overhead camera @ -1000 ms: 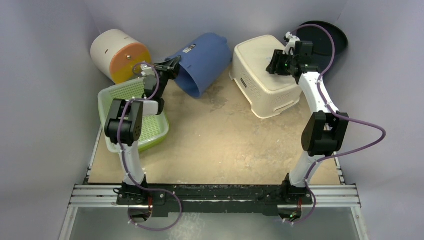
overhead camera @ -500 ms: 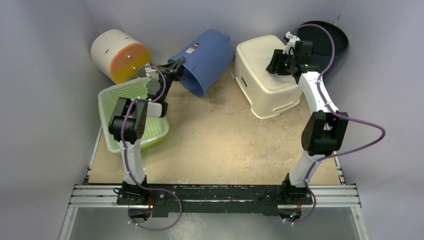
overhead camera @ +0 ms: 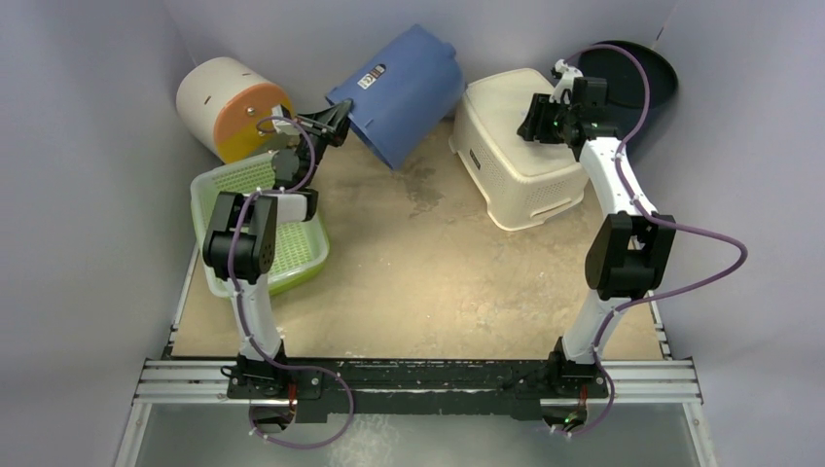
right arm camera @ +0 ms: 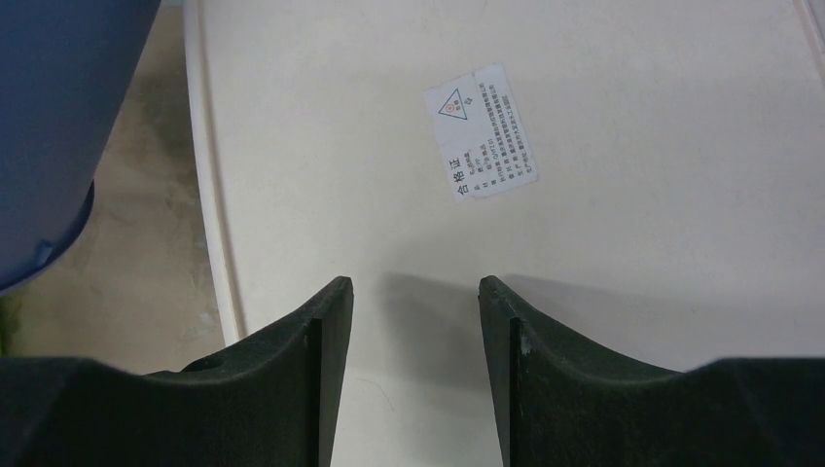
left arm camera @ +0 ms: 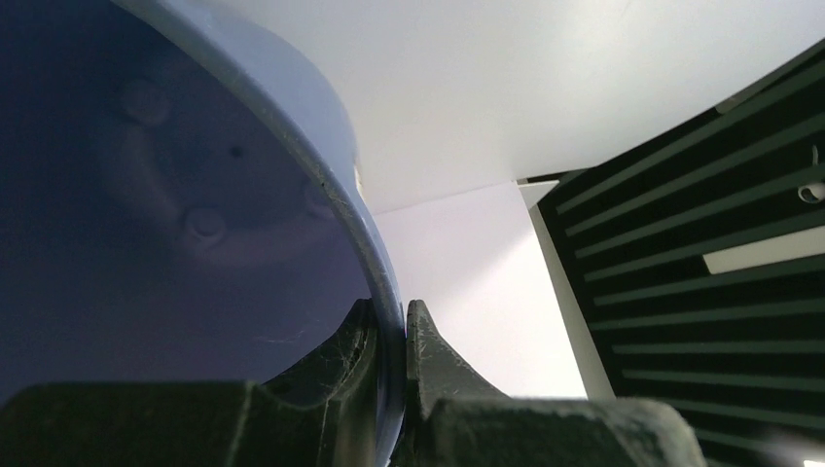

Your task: Turn the large container upside down

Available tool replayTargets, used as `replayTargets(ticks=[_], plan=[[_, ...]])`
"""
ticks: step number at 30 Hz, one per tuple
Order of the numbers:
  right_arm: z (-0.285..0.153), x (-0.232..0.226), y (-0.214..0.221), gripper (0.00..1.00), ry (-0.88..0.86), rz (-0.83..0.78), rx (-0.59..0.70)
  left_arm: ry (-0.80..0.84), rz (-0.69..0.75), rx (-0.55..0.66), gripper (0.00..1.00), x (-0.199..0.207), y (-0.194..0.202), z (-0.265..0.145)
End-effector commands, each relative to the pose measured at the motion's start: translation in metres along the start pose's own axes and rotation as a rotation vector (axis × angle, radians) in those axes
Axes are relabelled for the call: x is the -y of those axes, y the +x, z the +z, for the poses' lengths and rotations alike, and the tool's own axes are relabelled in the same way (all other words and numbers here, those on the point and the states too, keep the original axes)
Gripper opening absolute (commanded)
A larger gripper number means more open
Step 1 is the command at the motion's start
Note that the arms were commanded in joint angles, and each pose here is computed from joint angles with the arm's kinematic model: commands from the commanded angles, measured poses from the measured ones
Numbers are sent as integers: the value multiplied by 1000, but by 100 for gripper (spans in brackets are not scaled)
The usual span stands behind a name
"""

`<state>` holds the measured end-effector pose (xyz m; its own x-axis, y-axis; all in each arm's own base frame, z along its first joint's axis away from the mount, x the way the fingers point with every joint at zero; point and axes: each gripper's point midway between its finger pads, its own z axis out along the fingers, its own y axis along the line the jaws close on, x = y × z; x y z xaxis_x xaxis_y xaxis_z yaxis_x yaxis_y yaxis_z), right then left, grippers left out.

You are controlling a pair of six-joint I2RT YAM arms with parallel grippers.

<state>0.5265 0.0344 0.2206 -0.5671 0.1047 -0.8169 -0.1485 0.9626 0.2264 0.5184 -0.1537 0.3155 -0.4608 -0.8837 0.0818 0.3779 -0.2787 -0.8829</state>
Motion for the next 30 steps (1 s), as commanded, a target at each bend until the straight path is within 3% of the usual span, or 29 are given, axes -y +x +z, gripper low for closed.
replayTargets(ticks=[1, 5, 13, 20, 30], plan=[[3, 3, 3, 54, 2, -3, -20, 359, 64, -157, 0, 101, 53, -14], [1, 3, 4, 54, 4, -7, -24, 221, 35, -168, 0, 43, 64, -27], [-2, 0, 8, 54, -10, -6, -32, -16, -20, -174, 0, -30, 64, -69], [-2, 2, 5, 54, 2, -9, -20, -423, 64, -169, 0, -105, 62, -118], [-3, 2, 5, 54, 3, -14, -17, -1042, 250, -225, 0, -152, 49, -194]])
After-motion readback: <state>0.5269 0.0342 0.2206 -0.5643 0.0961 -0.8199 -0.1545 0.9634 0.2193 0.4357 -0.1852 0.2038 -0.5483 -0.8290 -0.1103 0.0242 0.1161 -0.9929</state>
